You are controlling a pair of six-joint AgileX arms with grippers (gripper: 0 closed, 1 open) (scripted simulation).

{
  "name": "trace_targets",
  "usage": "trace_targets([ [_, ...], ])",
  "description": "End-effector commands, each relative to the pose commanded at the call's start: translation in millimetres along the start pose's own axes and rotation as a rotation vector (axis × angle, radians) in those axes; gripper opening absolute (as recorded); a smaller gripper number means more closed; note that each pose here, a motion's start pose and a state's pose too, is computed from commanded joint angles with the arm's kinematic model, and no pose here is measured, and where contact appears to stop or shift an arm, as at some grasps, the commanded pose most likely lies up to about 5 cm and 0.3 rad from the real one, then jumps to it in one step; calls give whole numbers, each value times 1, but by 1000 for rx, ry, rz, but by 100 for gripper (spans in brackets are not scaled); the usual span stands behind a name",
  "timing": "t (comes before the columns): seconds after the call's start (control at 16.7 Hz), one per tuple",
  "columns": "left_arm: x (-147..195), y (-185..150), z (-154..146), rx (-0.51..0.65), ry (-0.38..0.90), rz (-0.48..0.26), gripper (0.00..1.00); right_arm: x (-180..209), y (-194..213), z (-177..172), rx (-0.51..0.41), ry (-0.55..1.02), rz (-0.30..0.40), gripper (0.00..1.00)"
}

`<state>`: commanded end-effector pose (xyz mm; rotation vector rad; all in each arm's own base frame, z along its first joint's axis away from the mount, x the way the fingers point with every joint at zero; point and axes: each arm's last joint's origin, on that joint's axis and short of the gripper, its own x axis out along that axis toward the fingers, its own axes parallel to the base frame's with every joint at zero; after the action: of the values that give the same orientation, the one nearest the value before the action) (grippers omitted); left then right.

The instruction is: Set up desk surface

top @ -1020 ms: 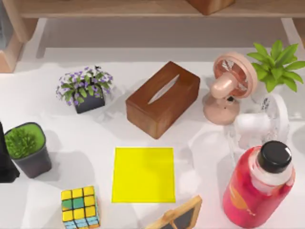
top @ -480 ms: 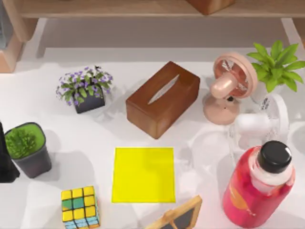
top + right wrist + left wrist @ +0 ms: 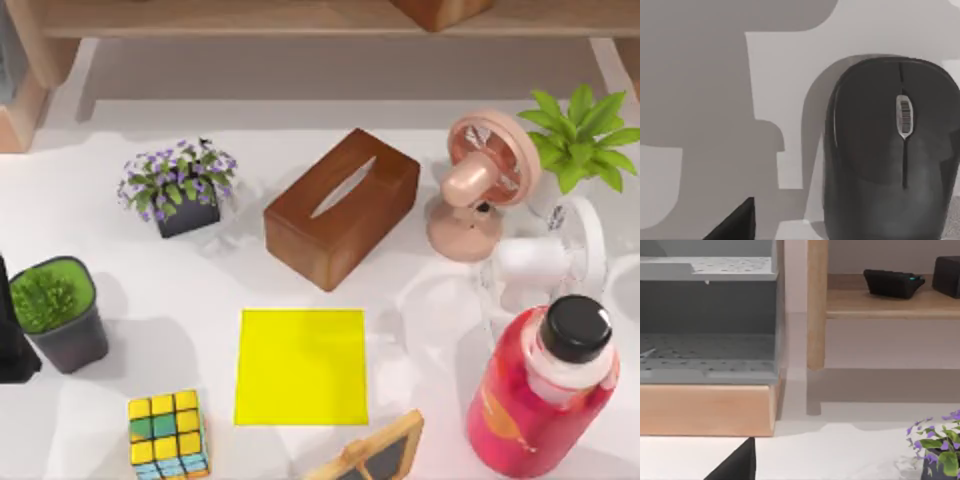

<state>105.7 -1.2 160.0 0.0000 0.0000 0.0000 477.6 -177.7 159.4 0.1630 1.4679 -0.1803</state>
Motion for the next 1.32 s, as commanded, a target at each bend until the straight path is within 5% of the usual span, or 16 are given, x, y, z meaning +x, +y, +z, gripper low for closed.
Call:
trace_targets([
  [0.54,0,0,0,0,0,0,100,20,3,3,0,-3,-1,100],
  [1.32,0,0,0,0,0,0,100,20,3,3,0,-3,-1,2],
])
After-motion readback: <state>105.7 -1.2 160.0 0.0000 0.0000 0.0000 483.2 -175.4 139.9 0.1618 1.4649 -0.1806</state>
